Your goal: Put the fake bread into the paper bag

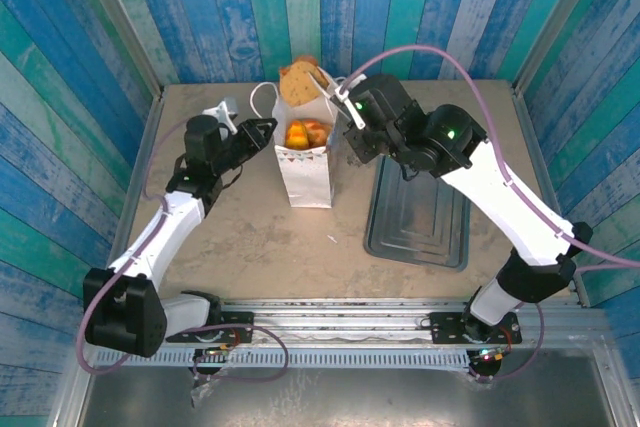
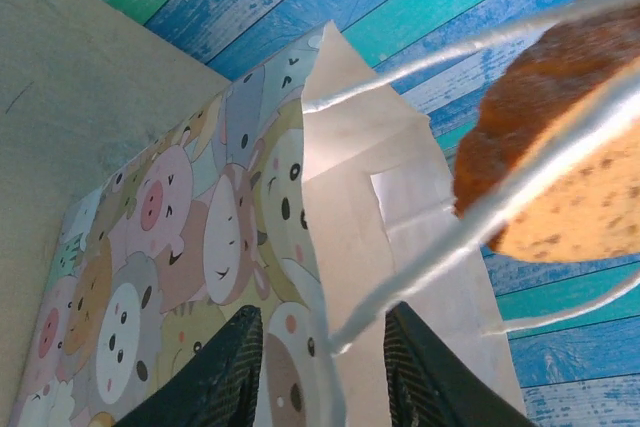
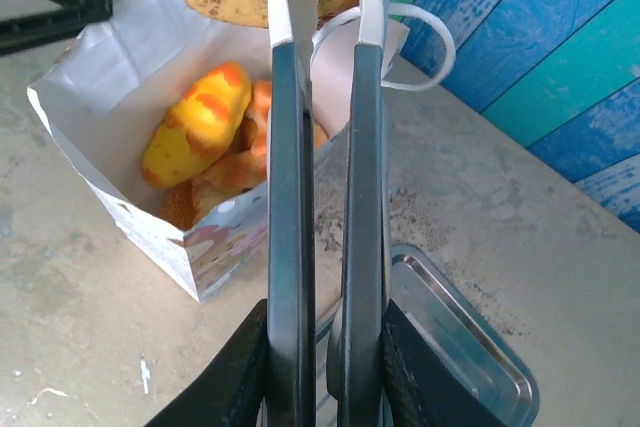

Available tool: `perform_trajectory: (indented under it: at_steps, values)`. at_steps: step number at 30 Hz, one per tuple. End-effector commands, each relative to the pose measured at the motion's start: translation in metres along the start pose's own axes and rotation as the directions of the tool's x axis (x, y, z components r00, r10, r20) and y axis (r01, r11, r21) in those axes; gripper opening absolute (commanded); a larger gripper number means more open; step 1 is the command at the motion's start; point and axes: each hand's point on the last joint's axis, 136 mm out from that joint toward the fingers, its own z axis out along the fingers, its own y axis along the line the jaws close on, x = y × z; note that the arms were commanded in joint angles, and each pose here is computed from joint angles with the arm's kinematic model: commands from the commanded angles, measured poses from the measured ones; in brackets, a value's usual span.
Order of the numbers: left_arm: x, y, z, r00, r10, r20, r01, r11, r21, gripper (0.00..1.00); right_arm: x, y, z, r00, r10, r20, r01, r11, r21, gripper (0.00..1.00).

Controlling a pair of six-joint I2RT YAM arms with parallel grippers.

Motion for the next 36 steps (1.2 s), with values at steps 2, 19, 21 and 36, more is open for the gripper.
perform_trajectory:
  at_steps: [2,19,21,36]
  values:
    - [-0.006,-0.009,0.006,1.0,0.012,0.006,-0.012,0.999,0.031,0.32,-0.02,-0.001,-0.028,0.993,0.042,0.107,-0.038,0.998,-0.04,0.07]
    - [-0.003,0.004,0.002,1.0,0.003,0.028,-0.003,1.0,-0.011,0.21,0.018,0.025,-0.009,0.987,0.156,0.045,-0.148,0.978,-0.145,0.07]
    - [-0.002,0.004,0.001,1.0,0.007,0.03,-0.006,1.0,-0.014,0.2,0.026,0.026,-0.004,0.99,0.137,0.025,-0.133,0.983,-0.13,0.07]
    - [-0.002,0.006,0.001,0.999,0.009,0.036,-0.009,1.0,-0.014,0.19,0.048,0.008,0.01,0.997,0.034,-0.064,-0.033,0.999,0.012,0.23]
